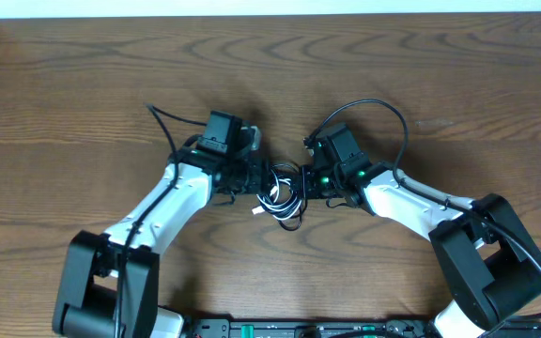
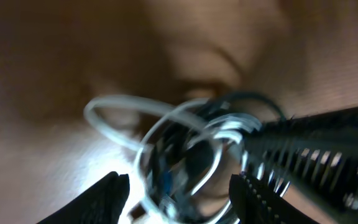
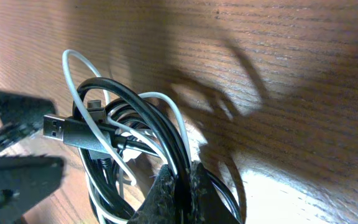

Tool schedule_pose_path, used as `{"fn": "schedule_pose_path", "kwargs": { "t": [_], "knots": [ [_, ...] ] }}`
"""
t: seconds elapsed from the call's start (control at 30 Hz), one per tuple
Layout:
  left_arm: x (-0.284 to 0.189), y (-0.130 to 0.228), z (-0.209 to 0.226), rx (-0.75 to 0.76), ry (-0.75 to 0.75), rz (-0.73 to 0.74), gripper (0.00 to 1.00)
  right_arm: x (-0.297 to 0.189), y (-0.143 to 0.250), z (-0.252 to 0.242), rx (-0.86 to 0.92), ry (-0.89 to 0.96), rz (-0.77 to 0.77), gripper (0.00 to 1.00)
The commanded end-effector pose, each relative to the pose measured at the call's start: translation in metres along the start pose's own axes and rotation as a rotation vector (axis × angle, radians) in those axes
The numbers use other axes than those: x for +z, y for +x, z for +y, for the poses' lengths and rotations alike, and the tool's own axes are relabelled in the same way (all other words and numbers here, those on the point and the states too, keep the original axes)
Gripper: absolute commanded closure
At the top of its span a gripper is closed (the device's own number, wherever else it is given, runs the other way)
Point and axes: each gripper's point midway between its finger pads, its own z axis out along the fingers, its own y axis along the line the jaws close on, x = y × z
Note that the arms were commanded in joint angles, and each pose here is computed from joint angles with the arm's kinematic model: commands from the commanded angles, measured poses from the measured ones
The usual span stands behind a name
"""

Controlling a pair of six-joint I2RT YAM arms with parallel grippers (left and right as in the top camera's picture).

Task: Untangle cables
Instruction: 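Grasp the cable bundle with both grippers from opposite sides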

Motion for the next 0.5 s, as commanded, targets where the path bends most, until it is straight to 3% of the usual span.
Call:
{"fn": "schedule_pose_path", "kwargs": {
  "t": [0.0, 0.17, 0.27, 0.3, 0.47],
  "knots": [
    [0.008, -0.008, -0.009, -0.034, 0.021, -0.012, 0.42, -0.006, -0.005, 0.015, -0.035, -0.042, -0.011, 0.99],
    [0.023, -0.010, 0.002, -0.113, -0.015, -0.009, 0.43, -0.006, -0.003, 0.017, -0.032, -0.054, -0.002, 0.99],
    [0.026, -0.009, 0.004, -0.116, -0.018, -0.003, 0.61, -0.006, -0.003, 0.017, -0.030, -0.052, 0.001, 0.99],
    [0.026, -0.011, 0.003, -0.113, -0.016, -0.010, 0.75, -0.006, -0.002, 0.016, -0.029, -0.050, 0.003, 0.99],
    [0.015, -0.026, -0.001, -0.100, 0.005, -0.075, 0.79, -0.006, -0.001, 0.015, -0.026, -0.045, 0.009, 0.99]
  ]
}}
